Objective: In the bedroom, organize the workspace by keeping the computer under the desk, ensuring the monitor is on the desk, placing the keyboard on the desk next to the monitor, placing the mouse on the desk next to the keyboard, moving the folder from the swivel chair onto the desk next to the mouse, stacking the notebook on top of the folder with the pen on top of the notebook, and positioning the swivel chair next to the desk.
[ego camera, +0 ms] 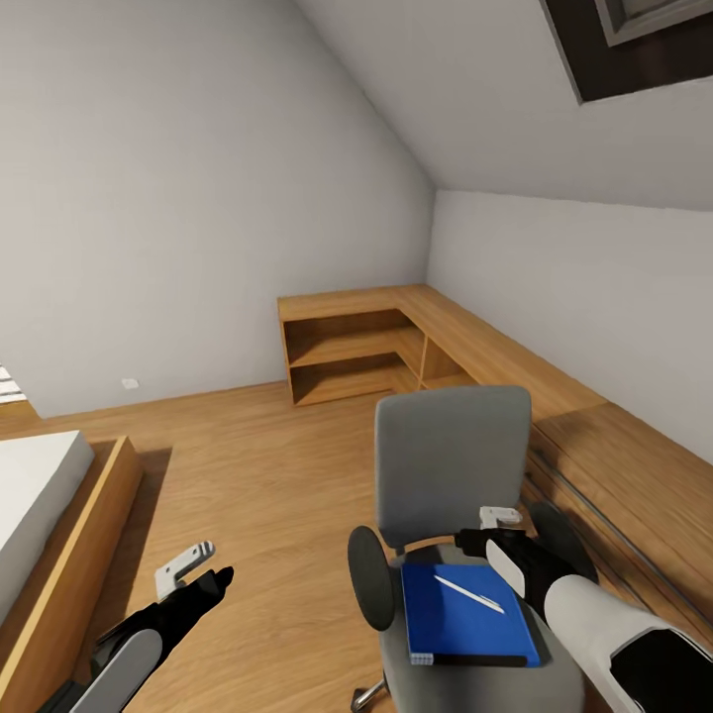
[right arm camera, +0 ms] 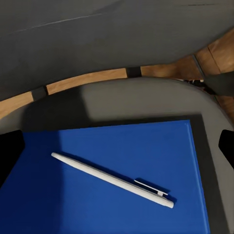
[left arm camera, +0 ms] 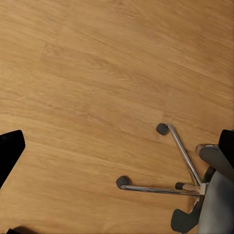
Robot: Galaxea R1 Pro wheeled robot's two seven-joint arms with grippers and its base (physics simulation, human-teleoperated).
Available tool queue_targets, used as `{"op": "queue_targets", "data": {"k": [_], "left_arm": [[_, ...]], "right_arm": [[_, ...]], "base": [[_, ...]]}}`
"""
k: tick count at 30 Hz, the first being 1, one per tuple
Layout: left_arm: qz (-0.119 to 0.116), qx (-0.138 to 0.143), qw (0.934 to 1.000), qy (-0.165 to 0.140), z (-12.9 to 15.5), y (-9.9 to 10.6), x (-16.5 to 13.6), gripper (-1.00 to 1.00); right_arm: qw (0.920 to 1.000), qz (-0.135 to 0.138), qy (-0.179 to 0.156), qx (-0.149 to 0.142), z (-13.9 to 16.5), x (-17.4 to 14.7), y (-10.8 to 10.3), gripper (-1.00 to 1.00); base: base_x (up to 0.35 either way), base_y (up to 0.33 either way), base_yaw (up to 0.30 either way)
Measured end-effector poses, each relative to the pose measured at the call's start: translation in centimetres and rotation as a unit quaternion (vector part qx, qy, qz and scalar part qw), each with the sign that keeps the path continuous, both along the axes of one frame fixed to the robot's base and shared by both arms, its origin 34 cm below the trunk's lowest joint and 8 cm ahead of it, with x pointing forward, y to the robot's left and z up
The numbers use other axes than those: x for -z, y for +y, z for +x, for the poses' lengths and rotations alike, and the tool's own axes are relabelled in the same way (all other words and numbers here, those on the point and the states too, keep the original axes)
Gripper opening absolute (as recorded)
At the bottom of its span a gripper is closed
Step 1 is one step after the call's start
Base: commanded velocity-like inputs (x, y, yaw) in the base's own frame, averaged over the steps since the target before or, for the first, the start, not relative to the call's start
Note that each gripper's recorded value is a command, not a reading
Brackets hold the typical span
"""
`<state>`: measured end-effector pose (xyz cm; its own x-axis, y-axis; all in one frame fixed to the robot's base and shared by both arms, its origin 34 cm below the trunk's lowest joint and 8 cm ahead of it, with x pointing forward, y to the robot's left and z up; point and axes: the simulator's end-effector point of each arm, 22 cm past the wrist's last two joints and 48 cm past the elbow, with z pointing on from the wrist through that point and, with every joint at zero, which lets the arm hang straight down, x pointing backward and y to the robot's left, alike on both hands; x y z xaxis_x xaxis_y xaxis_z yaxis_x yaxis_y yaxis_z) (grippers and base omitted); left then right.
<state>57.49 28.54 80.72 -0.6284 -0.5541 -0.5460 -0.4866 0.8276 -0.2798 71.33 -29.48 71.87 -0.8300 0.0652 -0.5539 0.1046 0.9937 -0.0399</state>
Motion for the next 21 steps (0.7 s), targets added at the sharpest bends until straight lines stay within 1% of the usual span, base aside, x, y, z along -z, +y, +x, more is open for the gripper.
{"op": "queue_targets", "data": {"k": [13, 21], "left_arm": [[0.000, 0.000, 1.0000, 0.000, 0.2, 0.0, 1.7, 1.00], [0.000, 0.000, 1.0000, 0.000, 0.3, 0.0, 2.8, 1.00]], "right_arm": [[1.0000, -0.001, 0.000, 0.000, 0.2, 1.7, -0.1, 1.00], [0.9999, 0.004, 0.005, -0.008, 0.0, 3.1, 0.2, 1.00]], "base": [[0.000, 0.000, 0.000], [0.000, 0.000, 0.000]]}}
